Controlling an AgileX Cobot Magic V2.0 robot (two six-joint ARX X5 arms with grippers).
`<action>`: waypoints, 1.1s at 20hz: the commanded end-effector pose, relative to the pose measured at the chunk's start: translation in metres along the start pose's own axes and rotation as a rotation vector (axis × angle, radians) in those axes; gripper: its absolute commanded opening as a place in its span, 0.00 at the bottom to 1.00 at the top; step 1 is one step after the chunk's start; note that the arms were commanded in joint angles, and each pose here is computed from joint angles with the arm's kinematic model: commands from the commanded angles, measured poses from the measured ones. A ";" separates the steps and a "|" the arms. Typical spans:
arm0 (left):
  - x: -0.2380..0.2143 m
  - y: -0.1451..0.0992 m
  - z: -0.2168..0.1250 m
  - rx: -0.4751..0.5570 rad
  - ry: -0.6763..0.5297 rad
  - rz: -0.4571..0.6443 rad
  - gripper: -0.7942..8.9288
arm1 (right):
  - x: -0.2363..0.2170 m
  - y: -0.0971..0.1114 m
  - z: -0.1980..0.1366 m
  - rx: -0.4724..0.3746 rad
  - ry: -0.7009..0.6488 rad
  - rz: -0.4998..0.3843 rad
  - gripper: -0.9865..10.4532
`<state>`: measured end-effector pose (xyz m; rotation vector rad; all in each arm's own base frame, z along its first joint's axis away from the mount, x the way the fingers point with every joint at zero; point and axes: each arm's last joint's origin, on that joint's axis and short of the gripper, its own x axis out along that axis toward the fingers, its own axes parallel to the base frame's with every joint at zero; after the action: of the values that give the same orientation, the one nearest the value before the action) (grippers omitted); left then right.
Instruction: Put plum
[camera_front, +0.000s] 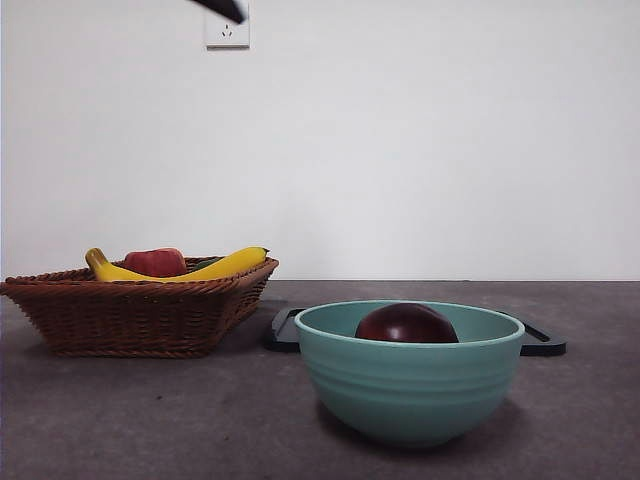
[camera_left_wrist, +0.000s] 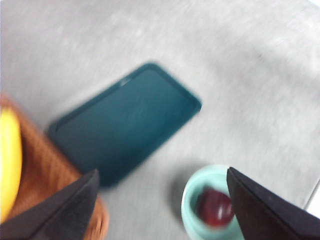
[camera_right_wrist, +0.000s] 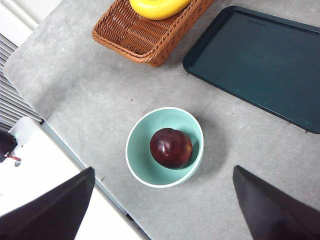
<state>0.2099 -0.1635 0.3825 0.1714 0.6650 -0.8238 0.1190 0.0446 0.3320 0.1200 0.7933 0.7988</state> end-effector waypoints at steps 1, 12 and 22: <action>0.000 0.002 -0.027 -0.033 0.048 -0.005 0.50 | -0.002 0.002 0.004 -0.006 -0.011 -0.004 0.47; -0.001 -0.009 -0.111 -0.105 0.138 -0.294 0.49 | -0.001 0.001 0.003 -0.001 -0.003 -0.004 0.47; -0.001 -0.009 -0.110 -0.104 0.134 -0.293 0.49 | 0.002 -0.001 0.000 0.027 0.026 -0.029 0.47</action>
<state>0.1493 -0.1242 0.2941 0.0376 0.8874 -1.0484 0.1186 0.0437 0.3295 0.1145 0.8232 0.7647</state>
